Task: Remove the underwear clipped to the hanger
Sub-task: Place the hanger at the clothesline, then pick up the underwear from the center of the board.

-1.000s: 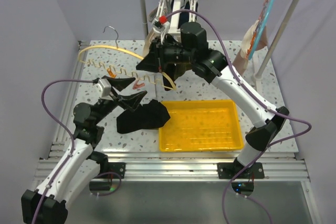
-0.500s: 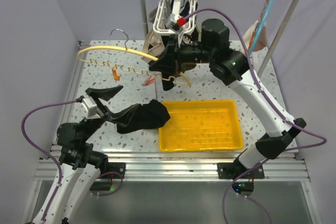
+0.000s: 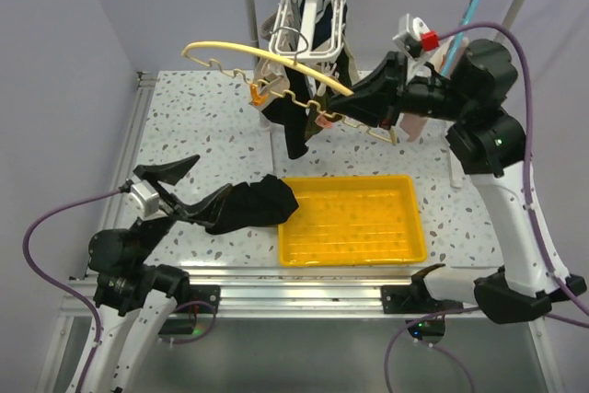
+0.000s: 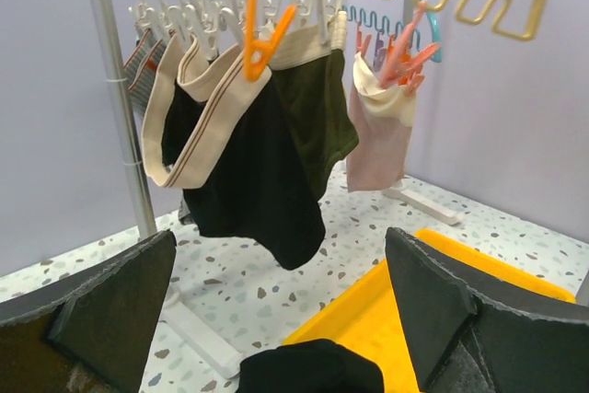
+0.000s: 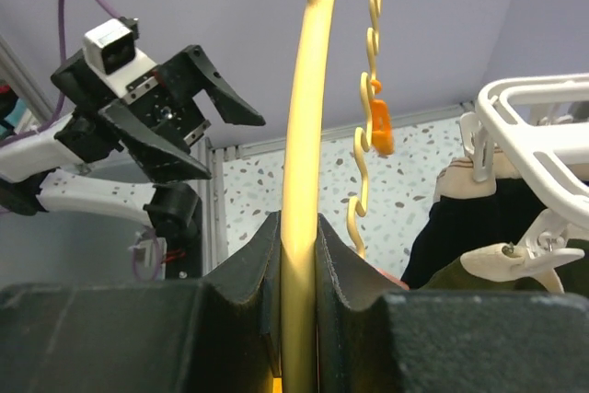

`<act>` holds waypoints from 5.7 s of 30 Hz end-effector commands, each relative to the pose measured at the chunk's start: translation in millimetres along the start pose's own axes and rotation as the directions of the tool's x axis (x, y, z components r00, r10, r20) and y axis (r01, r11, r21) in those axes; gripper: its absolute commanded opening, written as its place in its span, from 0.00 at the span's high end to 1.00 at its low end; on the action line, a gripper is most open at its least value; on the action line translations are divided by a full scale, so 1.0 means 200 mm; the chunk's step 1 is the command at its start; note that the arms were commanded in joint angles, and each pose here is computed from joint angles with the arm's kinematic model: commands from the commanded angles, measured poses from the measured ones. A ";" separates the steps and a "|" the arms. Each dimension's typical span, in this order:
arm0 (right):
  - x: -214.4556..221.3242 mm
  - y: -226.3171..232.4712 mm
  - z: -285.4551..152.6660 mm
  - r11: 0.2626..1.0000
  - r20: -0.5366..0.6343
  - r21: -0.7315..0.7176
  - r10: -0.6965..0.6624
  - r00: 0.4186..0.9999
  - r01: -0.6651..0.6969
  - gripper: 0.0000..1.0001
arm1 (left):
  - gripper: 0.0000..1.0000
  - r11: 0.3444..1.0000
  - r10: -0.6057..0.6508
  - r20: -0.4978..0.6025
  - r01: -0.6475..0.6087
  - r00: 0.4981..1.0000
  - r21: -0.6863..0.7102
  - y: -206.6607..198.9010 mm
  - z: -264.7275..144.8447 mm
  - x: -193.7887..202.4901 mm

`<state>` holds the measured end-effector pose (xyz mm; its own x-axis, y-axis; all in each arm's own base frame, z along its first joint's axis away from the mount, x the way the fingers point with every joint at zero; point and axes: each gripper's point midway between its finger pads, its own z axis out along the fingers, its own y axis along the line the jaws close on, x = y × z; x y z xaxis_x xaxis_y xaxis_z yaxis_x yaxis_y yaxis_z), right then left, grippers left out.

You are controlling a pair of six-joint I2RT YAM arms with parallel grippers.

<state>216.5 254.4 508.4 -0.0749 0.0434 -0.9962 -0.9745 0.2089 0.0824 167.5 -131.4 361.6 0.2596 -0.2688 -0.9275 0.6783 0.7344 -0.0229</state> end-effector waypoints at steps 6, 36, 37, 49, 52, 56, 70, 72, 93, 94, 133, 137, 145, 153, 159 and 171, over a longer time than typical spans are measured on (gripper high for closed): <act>-0.28 0.27 -0.25 0.968 0.144 0.066 -0.247 0.958 0.240 1.00 | 0.00 0.996 0.029 0.016 -0.028 0.999 -0.084 0.08 0.00 0.00; 0.05 -0.09 -0.94 0.525 0.034 0.851 -0.095 0.995 0.021 1.00 | 0.00 0.982 0.069 -0.036 -0.074 0.997 -0.172 0.22 0.08 0.08; 0.06 -0.10 -0.93 0.531 0.041 0.848 -0.078 0.996 0.007 1.00 | 0.00 0.982 0.069 -0.036 -0.074 0.997 -0.175 0.22 0.08 0.08; -0.04 -0.36 -0.67 0.583 0.175 0.787 0.103 0.979 -0.202 1.00 | 0.00 0.978 0.062 -0.028 -0.066 0.998 -0.197 0.24 0.06 0.09; -0.09 -0.45 -0.63 0.558 0.216 0.790 0.131 0.967 -0.252 1.00 | 0.00 0.976 0.059 -0.023 -0.062 0.998 -0.207 0.24 0.04 0.09; -0.20 -0.55 -0.59 0.535 0.290 0.786 0.127 0.949 -0.311 1.00 | 0.00 0.974 0.056 -0.017 -0.059 0.998 -0.217 0.24 0.02 0.08; -0.36 -0.86 -0.47 0.519 0.403 0.746 0.145 0.903 -0.417 1.00 | 0.00 0.964 0.045 -0.018 -0.048 0.999 -0.260 0.24 -0.05 0.06; -0.35 -0.91 -0.45 0.514 0.409 0.743 0.159 0.899 -0.429 1.00 | 0.00 0.965 0.038 -0.018 -0.042 0.999 -0.260 0.24 -0.05 0.06; -0.11 -1.03 -0.41 0.505 0.295 0.782 0.218 0.930 -0.366 1.00 | 0.00 0.965 -0.068 -0.141 0.030 0.988 -0.260 0.24 -0.02 0.22; -0.11 -1.02 -0.42 0.505 0.288 0.787 0.210 0.934 -0.356 0.97 | 0.00 0.964 -0.080 -0.154 0.037 0.985 -0.264 0.25 -0.02 0.23; 0.17 -0.66 -0.95 0.362 -0.215 0.907 -0.043 0.976 0.216 0.01 | 0.16 -0.088 -0.970 0.139 0.244 0.198 -0.966 0.34 -0.20 1.47; 0.21 -0.61 -0.94 0.385 -0.204 0.900 -0.038 0.978 0.203 0.01 | 0.21 -0.162 -0.966 0.191 0.171 0.173 -0.972 0.36 -0.20 1.56; 0.35 -0.54 -0.92 0.445 -0.173 0.882 0.005 0.985 0.153 0.01 | 0.49 -0.203 -0.959 0.221 0.110 0.181 -0.973 0.41 -0.15 1.66; 0.39 -0.47 -0.91 0.486 -0.141 0.866 0.013 0.990 0.117 0.01 | 0.96 -0.060 -0.948 0.121 0.207 0.295 -0.976 0.48 -0.13 1.60; 0.43 -0.46 -0.91 0.493 -0.142 0.863 0.026 0.990 0.111 0.01 | 1.00 0.289 -0.878 -0.062 0.422 0.475 -0.859 0.49 0.04 1.37; 0.49 -0.47 -0.94 0.464 -0.148 0.878 0.037 0.988 0.114 0.01 | 1.00 0.839 -0.543 -0.199 0.512 0.816 -0.185 0.15 0.25 0.68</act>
<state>259.6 57.5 391.9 -0.1689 -0.1084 -0.9796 -0.2921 0.9548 -0.0553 278.9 -159.1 209.0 -0.4208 -0.5862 -0.6924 0.2826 0.6405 -0.7140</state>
